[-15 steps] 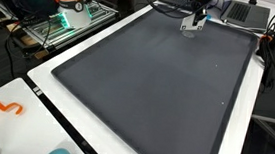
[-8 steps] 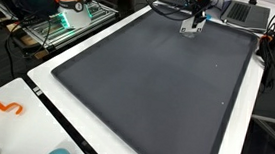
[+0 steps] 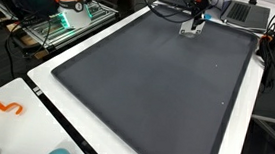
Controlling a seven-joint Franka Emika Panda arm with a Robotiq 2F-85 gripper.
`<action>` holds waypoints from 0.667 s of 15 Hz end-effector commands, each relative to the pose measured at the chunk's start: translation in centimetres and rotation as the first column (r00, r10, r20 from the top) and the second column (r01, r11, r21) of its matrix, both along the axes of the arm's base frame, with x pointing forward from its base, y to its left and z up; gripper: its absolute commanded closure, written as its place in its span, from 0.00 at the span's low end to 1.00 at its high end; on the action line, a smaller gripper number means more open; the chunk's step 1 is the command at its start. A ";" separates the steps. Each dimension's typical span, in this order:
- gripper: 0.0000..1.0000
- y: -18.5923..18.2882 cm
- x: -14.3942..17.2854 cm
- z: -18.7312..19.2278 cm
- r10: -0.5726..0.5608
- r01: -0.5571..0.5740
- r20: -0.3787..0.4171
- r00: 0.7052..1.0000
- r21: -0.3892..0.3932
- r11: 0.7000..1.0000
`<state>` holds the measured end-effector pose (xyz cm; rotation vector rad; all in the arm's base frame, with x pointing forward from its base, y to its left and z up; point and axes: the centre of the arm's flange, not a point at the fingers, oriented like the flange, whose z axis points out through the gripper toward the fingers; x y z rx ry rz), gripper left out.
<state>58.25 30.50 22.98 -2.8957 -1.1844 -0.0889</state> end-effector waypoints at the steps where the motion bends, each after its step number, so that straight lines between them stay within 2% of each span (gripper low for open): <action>1: 0.99 -1.3 -0.7 -3.2 0.003 -0.005 -0.037 0.999 -0.039 0.999; 5: 0.99 -2.0 -1.3 -4.3 -0.004 0.001 -0.080 0.997 -0.033 0.999; 10: 0.99 -3.7 -2.1 -5.2 -0.029 0.027 -0.090 0.996 -0.020 0.999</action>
